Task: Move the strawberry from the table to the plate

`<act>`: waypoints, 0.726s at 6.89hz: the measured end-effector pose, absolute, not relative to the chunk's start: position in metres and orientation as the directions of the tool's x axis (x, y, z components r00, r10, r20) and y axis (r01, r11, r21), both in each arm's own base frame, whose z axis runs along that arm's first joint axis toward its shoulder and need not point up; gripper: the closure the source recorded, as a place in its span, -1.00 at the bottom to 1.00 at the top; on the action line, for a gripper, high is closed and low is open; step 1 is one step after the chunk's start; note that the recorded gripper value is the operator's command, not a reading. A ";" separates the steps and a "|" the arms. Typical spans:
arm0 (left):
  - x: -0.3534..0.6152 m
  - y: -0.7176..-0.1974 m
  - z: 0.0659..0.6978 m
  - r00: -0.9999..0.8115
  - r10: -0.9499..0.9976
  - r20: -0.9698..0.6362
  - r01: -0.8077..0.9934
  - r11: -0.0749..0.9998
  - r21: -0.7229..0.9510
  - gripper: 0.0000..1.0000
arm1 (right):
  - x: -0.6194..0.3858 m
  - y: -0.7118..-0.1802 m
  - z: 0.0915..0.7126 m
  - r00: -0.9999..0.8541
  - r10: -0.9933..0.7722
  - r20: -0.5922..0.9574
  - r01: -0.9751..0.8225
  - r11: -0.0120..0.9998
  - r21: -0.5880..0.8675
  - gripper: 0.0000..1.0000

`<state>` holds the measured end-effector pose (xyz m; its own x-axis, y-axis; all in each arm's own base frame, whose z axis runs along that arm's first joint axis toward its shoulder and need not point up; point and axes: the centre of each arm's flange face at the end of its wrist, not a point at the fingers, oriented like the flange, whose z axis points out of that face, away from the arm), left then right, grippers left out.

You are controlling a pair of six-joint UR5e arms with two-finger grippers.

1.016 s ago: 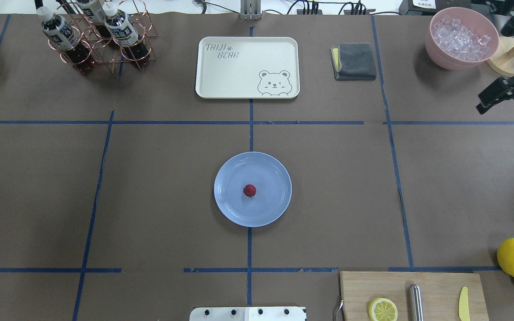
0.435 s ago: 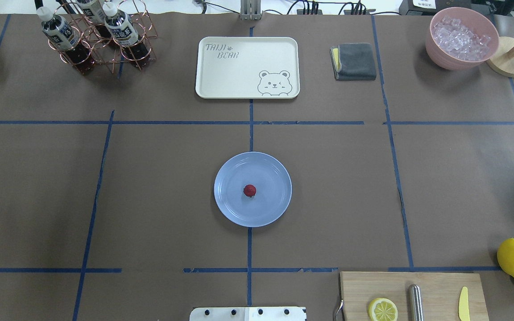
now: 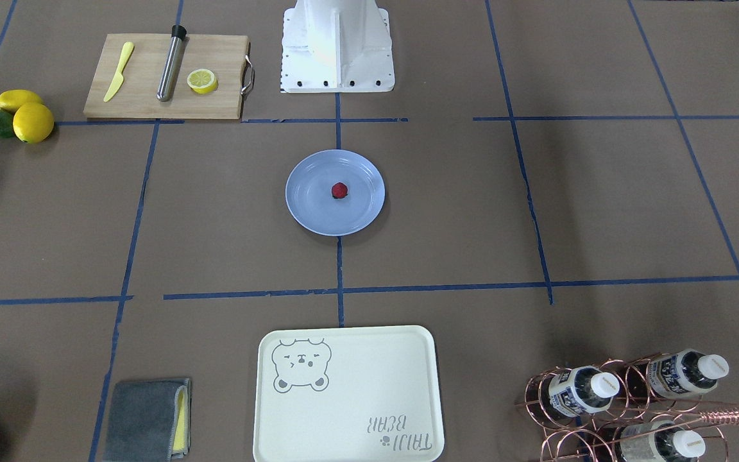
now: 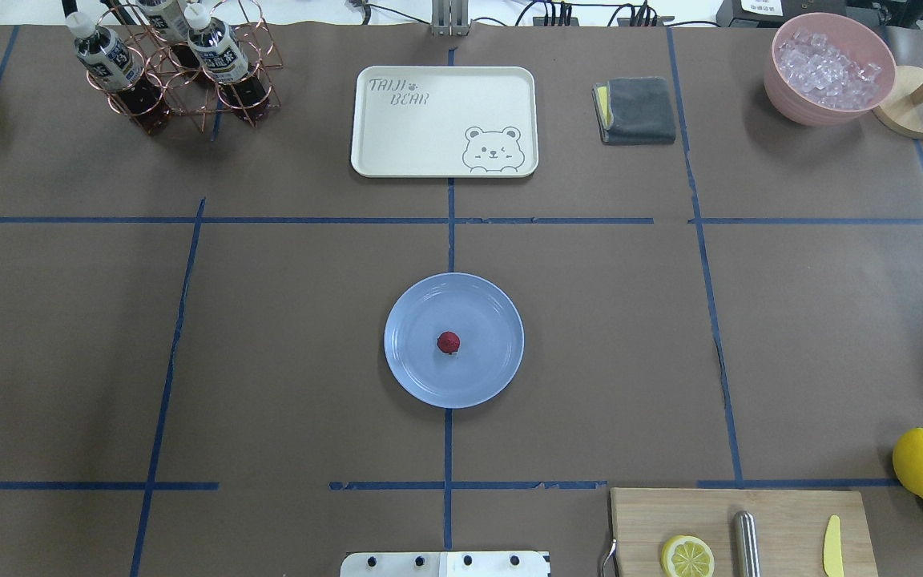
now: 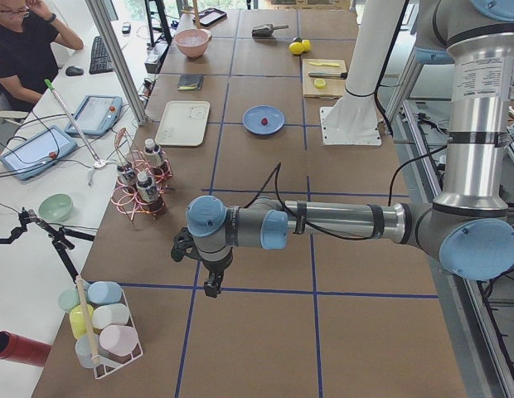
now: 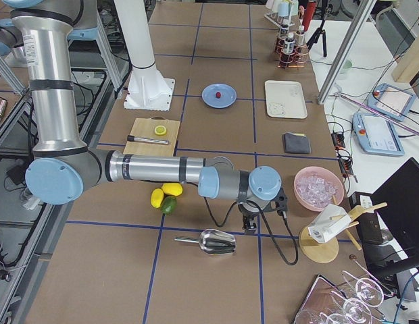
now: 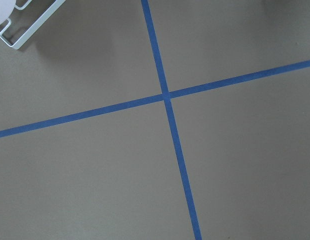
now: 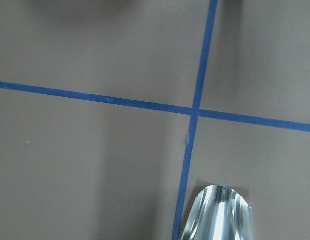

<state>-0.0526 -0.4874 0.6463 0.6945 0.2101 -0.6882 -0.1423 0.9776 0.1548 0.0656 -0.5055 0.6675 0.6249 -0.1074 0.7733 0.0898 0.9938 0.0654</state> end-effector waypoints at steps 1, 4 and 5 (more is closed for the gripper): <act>-0.052 -0.486 0.648 0.695 0.209 -0.689 -0.143 0.978 0.152 -1.00 | 0.079 -0.494 0.677 0.650 -0.100 0.753 0.071 0.995 0.070 -1.00; -0.053 -0.485 0.649 0.696 0.207 -0.687 -0.143 0.978 0.150 -1.00 | 0.100 -0.483 0.672 0.708 -0.092 0.700 0.028 0.994 0.103 -1.00; -0.053 -0.485 0.649 0.697 0.206 -0.687 -0.142 0.979 0.149 -1.00 | 0.100 -0.483 0.668 0.710 -0.075 0.701 0.010 0.995 0.096 -1.00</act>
<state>-0.0526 -0.4851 0.6494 0.6974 0.2058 -0.6865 -0.1425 0.9786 0.1487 0.1005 -0.4834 0.6680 0.7096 -0.0751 0.7006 0.0105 0.9953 0.0961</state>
